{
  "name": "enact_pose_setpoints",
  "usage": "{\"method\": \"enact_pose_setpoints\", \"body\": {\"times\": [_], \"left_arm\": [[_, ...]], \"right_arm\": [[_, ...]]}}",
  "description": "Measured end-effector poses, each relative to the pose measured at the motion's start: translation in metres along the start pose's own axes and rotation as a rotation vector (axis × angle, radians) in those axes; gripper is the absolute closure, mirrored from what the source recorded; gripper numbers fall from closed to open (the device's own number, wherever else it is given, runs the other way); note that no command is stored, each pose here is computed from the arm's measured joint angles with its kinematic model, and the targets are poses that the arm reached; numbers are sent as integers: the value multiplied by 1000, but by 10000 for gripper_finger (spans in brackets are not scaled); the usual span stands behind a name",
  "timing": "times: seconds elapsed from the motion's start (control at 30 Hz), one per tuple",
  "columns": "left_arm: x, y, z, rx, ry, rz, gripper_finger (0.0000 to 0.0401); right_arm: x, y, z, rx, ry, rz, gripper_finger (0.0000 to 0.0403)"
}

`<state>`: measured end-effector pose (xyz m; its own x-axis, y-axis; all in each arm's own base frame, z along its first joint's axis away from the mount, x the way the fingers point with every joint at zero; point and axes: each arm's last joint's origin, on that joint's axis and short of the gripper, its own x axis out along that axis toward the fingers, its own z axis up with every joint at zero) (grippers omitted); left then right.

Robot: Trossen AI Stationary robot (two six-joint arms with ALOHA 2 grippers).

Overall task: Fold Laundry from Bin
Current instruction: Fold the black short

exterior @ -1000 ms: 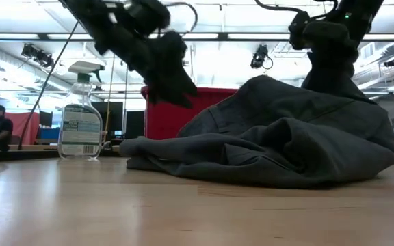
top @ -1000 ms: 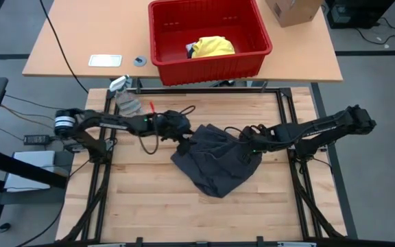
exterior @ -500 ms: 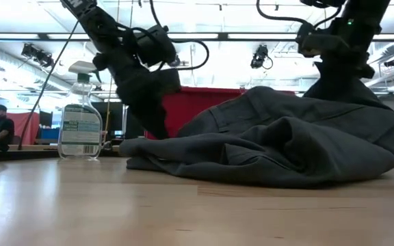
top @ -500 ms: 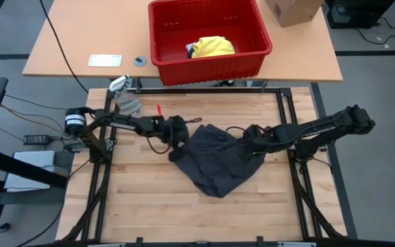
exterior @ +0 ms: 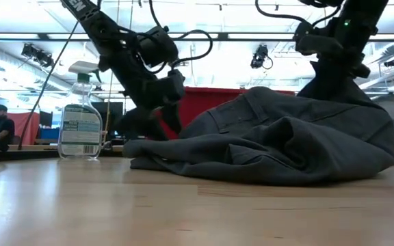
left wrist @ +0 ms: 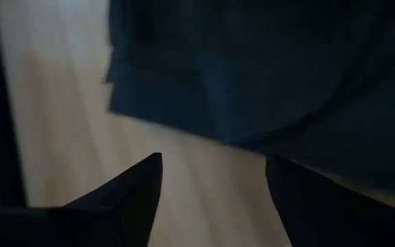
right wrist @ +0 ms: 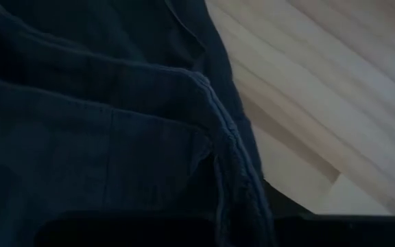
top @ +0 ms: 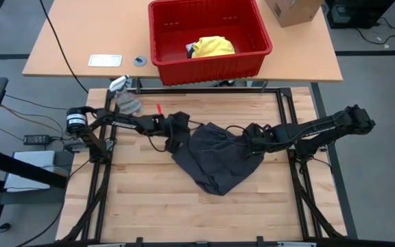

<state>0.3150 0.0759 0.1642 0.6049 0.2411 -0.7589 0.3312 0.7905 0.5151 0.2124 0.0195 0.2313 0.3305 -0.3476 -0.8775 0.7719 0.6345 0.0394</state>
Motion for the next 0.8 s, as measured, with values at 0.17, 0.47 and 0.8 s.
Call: {"method": "enact_pose_setpoints", "body": {"times": [0.17,0.47,0.8], "left_arm": [[12,8,-12,96,-2,-3,192],[28,-2,-16,159,-30,-92,222],[34,-1,-12,212,-124,-93,223]], "right_arm": [[0,2,2,35,-16,24,385],[1,1,4,81,1,33,384],[2,1,4,104,47,60,384]]}}
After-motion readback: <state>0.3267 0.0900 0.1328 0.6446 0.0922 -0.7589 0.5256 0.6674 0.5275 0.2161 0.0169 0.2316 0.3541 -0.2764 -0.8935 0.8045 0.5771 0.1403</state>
